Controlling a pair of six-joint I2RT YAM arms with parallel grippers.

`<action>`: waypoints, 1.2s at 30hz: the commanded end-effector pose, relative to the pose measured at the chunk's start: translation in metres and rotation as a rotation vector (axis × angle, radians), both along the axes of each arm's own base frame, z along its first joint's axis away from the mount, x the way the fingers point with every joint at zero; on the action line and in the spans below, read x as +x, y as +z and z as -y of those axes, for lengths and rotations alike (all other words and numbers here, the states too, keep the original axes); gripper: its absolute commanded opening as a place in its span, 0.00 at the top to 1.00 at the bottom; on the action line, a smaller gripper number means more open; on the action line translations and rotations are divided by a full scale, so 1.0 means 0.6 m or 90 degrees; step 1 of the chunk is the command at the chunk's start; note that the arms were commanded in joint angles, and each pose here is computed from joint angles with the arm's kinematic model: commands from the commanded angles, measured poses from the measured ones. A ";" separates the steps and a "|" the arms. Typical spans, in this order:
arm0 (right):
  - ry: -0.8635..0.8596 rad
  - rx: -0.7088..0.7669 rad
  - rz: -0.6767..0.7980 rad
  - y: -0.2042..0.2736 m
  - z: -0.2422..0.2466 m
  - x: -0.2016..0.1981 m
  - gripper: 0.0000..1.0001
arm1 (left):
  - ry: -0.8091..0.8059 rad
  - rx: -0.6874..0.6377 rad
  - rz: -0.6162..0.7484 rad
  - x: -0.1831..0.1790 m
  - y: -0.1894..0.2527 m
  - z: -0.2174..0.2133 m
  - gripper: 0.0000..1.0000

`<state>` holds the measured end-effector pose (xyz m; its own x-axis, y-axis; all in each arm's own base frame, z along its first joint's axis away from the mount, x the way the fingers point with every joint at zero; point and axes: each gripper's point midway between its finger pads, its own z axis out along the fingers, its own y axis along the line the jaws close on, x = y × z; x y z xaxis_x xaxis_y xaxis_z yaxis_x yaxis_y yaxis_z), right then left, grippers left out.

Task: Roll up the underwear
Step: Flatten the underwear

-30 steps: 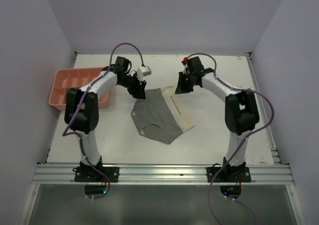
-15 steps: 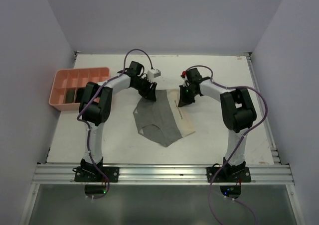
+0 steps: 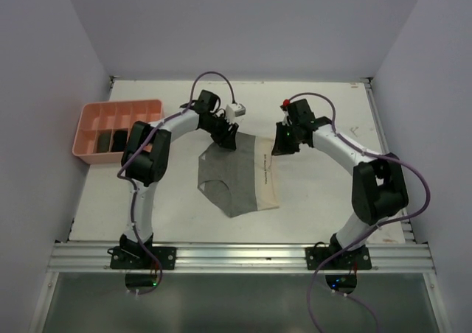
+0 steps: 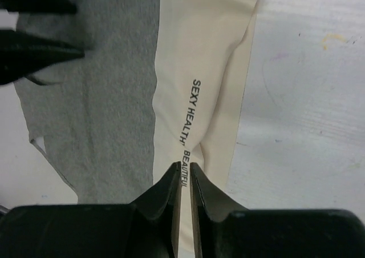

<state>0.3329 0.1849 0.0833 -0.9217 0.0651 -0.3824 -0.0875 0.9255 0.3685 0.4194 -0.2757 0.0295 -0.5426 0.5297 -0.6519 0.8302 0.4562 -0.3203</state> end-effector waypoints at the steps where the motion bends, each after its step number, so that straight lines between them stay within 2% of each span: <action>1: -0.055 -0.029 0.042 0.017 0.011 0.062 0.85 | -0.047 -0.013 0.049 -0.028 0.068 -0.009 0.49; 6: -0.074 -0.048 0.038 -0.005 0.015 0.122 0.85 | -0.109 -0.010 0.044 -0.107 0.076 -0.020 0.49; 13: -0.084 -0.068 0.027 -0.042 0.012 0.171 0.84 | -0.205 -0.040 0.066 -0.188 0.074 0.032 0.49; 21: -0.097 -0.067 0.029 -0.059 0.021 0.203 0.83 | -0.292 -0.050 0.114 -0.226 0.056 0.081 0.49; 25: -0.090 -0.065 0.019 -0.076 0.017 0.208 0.83 | -0.341 -0.083 0.161 -0.248 0.077 0.142 0.49; 31: -0.078 -0.069 -0.006 -0.100 0.016 0.202 0.85 | -0.362 -0.091 0.219 -0.266 0.068 0.203 0.51; 36: -0.074 -0.072 -0.023 -0.116 0.020 0.197 0.87 | -0.367 -0.116 0.233 -0.281 0.064 0.235 0.52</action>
